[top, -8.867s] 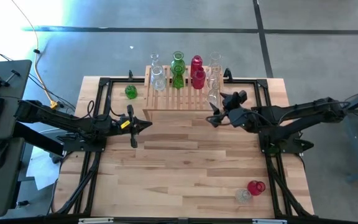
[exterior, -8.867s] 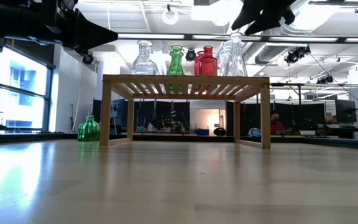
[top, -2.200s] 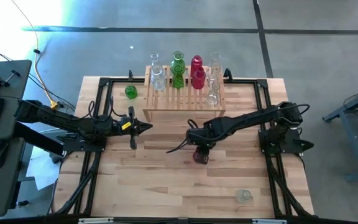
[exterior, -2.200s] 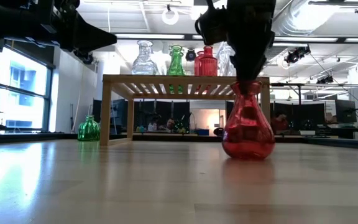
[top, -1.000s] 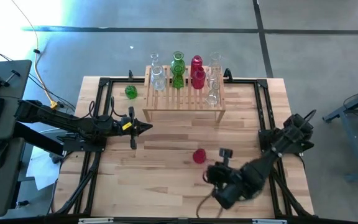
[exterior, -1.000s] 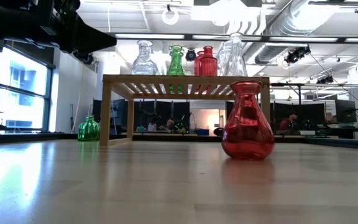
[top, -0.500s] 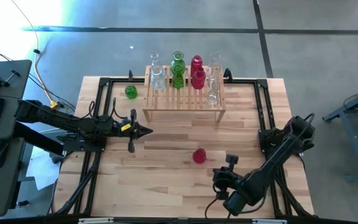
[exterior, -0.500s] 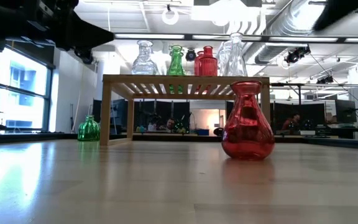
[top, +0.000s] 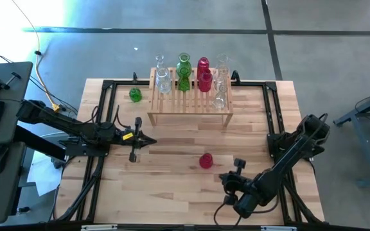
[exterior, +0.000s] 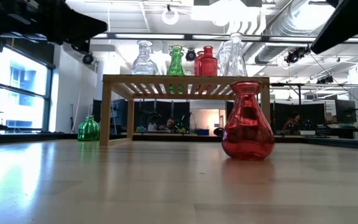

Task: Sort vases onto shelf
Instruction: Put the red vase on the shelf aligned with the other red vases

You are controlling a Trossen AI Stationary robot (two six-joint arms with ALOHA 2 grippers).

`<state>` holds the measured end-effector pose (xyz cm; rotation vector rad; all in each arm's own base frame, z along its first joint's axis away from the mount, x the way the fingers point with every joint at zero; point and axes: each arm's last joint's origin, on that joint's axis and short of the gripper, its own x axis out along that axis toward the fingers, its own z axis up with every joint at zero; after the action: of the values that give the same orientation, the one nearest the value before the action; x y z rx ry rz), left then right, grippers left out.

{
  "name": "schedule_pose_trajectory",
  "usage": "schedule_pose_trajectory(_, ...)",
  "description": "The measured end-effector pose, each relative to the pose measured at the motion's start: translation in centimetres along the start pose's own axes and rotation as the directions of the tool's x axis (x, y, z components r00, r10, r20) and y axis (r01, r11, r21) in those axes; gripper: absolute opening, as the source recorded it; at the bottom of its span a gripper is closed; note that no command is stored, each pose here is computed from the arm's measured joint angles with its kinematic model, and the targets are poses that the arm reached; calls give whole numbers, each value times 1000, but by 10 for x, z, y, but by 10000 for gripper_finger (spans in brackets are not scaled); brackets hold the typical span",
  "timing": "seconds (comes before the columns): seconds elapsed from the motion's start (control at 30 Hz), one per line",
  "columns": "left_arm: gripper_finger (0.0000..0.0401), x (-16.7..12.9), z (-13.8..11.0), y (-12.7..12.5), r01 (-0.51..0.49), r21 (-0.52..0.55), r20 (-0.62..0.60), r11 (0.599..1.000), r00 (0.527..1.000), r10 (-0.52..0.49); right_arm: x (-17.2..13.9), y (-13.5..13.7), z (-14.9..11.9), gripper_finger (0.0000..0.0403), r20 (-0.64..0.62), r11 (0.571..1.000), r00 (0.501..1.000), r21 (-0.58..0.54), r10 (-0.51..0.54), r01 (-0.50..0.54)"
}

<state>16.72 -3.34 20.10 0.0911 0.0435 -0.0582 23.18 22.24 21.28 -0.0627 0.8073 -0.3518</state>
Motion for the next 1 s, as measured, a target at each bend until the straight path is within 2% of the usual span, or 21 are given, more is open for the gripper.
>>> schedule_pose_trajectory(0.33,0,0,1,0,-5,-1,7,1000,1000,5,0,6,5,0,29,996,998,69,56,-58)
schedule_pose_trajectory(0.63,0,0,1,0,-6,-1,7,1000,1000,6,14,23,3,9,74,988,994,121,85,-94)
schedule_pose_trajectory(0.77,0,0,1,0,-6,-1,7,1000,1000,6,22,26,0,52,70,986,996,152,58,-68)
schedule_pose_trajectory(1.0,0,0,1,0,-6,-1,7,1000,1000,6,30,19,6,167,140,969,989,246,-45,9)
